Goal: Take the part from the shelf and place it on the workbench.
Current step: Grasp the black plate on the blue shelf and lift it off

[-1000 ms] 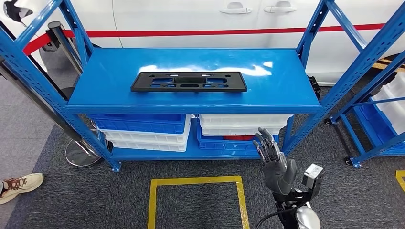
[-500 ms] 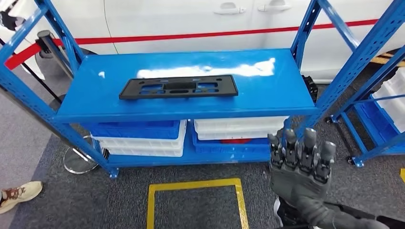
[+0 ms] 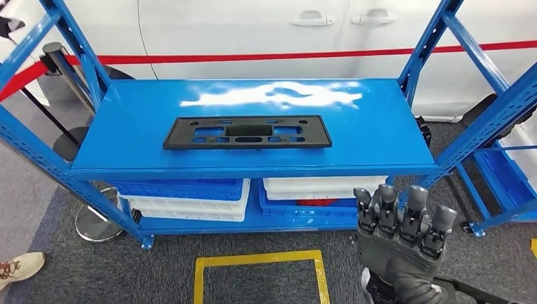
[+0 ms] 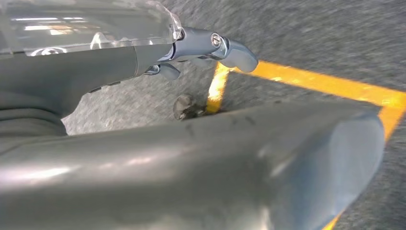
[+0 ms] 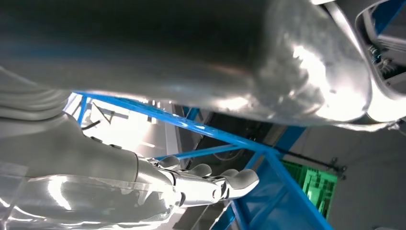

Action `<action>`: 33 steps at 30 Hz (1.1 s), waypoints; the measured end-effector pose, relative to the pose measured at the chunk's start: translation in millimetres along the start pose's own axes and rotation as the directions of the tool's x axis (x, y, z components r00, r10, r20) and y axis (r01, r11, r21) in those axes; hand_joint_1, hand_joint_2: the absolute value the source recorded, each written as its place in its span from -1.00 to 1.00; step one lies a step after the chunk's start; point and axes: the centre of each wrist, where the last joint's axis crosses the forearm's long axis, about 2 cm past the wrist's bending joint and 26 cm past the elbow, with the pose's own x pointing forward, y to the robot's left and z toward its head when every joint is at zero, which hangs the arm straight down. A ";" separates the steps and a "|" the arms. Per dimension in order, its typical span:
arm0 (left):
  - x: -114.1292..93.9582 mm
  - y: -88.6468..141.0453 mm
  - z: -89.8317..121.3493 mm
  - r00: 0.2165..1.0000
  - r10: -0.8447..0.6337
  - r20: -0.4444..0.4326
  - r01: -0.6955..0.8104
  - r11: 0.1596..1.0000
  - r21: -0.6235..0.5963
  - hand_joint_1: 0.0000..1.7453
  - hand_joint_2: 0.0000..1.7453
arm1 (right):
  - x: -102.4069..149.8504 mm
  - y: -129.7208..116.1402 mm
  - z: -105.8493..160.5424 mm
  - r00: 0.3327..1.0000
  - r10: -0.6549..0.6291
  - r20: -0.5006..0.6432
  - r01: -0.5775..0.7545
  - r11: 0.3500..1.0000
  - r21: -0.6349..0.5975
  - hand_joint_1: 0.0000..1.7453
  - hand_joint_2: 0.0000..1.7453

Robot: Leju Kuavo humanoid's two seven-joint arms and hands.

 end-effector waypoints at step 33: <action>-4.1 -8.4 1.4 1.000 -0.021 -0.024 0.021 1.000 0.009 -1.00 -1.00 | -15.1 4.7 36.1 0.941 0.202 -0.273 -0.218 0.976 -0.028 -1.00 -1.00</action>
